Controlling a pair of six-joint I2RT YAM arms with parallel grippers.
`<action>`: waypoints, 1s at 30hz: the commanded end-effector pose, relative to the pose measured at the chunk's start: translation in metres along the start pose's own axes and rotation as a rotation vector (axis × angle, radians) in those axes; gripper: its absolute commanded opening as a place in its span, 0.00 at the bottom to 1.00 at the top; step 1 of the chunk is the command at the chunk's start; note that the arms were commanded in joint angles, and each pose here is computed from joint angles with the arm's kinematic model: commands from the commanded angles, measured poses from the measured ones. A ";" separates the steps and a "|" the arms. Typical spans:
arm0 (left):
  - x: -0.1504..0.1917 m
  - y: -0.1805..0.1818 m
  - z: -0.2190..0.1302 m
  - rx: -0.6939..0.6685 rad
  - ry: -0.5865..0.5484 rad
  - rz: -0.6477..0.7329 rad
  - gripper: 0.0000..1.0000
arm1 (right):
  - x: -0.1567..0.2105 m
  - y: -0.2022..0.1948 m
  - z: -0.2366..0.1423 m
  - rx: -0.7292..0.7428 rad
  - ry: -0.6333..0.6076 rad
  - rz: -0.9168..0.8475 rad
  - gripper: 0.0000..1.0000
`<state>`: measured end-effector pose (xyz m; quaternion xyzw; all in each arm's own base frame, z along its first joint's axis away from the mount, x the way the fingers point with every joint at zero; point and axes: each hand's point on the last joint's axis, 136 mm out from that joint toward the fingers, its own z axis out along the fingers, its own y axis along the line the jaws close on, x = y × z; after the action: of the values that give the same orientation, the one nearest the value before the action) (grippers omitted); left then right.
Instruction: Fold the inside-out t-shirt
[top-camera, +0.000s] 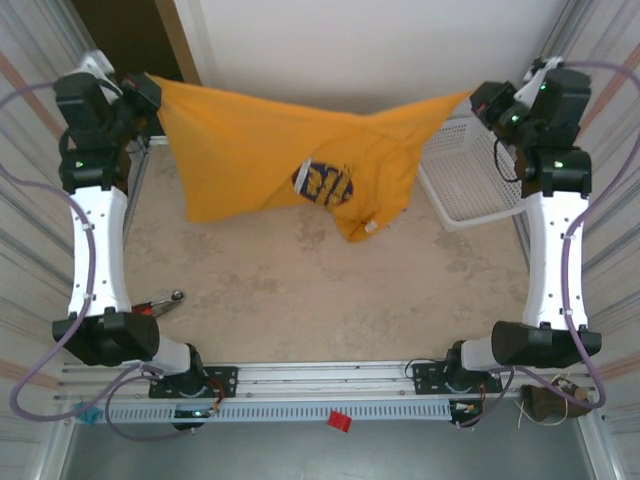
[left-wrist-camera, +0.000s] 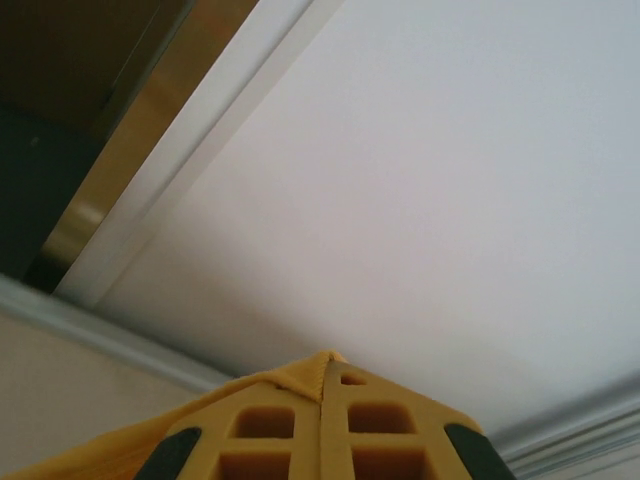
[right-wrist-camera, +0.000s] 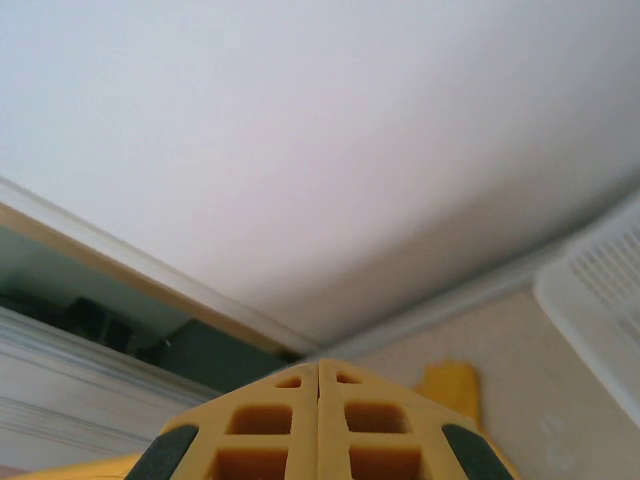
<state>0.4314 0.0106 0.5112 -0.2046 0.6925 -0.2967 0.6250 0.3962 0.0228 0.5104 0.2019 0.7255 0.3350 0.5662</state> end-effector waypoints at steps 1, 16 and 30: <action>-0.049 -0.066 -0.061 0.142 -0.152 0.030 0.00 | -0.043 0.067 -0.063 -0.176 -0.154 -0.039 0.00; -0.078 -0.122 -0.181 0.196 -0.347 0.096 0.00 | -0.078 0.134 -0.217 -0.251 -0.506 -0.181 0.00; 0.028 -0.084 -0.085 0.208 -0.004 0.013 0.00 | 0.236 -0.101 -0.037 0.081 0.392 0.127 0.00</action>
<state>0.3612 -0.0344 0.5066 -0.1943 0.6926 -0.3457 0.6025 0.3305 0.0808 0.2842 0.2470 0.8174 0.3645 0.3715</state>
